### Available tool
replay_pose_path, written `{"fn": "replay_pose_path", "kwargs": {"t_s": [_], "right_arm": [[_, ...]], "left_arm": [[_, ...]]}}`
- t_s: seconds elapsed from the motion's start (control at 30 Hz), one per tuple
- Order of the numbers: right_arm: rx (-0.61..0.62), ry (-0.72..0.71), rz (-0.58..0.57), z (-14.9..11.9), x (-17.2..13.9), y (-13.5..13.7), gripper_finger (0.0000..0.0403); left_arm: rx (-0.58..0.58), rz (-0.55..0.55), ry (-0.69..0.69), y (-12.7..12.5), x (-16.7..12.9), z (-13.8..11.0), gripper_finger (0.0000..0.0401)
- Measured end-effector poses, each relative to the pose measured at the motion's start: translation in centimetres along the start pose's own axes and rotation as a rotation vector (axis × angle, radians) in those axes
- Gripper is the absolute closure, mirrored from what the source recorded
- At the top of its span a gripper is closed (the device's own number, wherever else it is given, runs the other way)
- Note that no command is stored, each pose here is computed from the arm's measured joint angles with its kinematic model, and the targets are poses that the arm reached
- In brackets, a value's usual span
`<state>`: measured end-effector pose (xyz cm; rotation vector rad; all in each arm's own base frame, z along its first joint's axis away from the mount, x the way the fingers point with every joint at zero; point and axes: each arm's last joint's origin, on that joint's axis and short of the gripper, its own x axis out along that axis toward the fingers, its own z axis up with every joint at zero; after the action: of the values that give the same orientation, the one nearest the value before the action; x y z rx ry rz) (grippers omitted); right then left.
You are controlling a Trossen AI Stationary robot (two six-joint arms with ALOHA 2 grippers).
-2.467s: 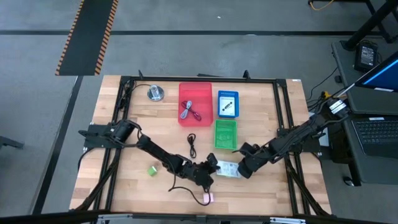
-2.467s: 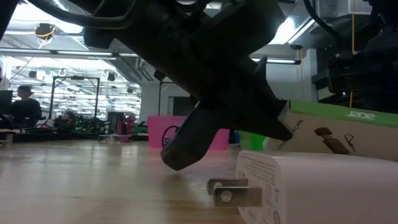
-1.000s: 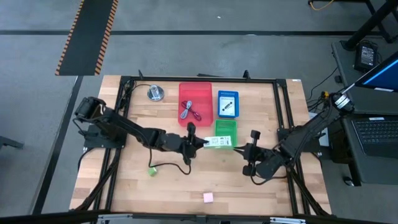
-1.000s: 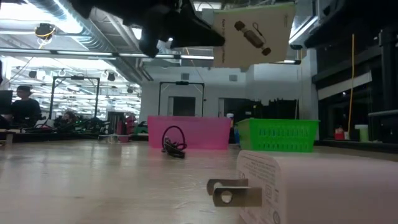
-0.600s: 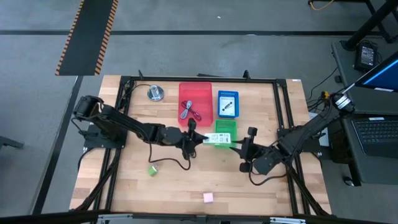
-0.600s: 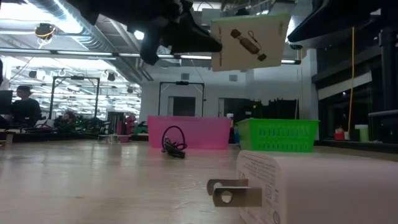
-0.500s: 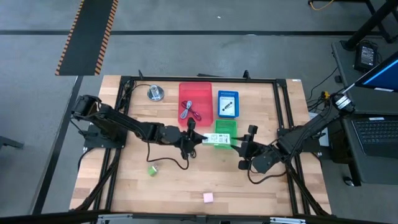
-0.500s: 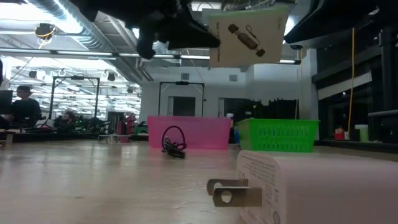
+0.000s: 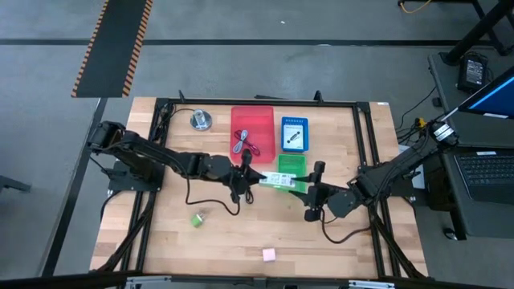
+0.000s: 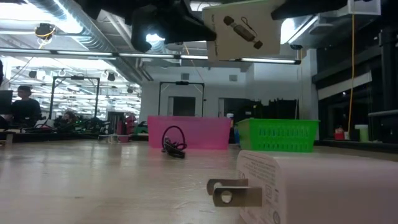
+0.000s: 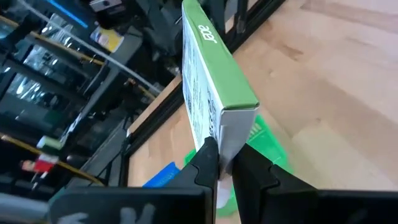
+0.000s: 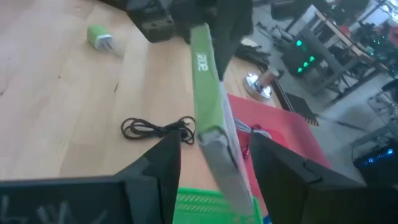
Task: Pick and place items into bin
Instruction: Put the white card reader box into the blue bin
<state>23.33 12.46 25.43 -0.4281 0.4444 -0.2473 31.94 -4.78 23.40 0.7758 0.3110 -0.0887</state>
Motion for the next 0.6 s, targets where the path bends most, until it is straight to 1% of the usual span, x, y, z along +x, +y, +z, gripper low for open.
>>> {"fn": "replay_pose_path", "kwargs": {"t_s": [0.13, 0.2, 0.37, 0.5, 0.6], "right_arm": [[-0.003, -0.003, 0.002, 0.0, 0.0, 0.0, 0.0254], [-0.003, -0.003, 0.000, 0.0, 0.0, 0.0, 0.0274], [-0.019, -0.020, -0.013, 0.3, 0.2, -0.2, 0.0328], [-0.062, -0.034, -0.029, 0.5, 0.4, -0.5, 0.0368], [-0.070, -0.033, -0.036, 0.5, 0.6, -0.7, 0.0382]], "left_arm": [[0.046, -0.010, -0.044, 0.6, -0.2, 0.1, 0.0378], [0.056, -0.006, -0.069, 1.1, -0.4, 0.1, 0.0378], [0.047, -0.041, -0.123, 2.1, -1.2, 0.2, 0.0378], [0.015, -0.050, -0.097, 2.6, -1.3, -0.4, 0.0378], [-0.011, -0.056, -0.072, 2.7, -1.3, -0.8, 0.0374]]}}
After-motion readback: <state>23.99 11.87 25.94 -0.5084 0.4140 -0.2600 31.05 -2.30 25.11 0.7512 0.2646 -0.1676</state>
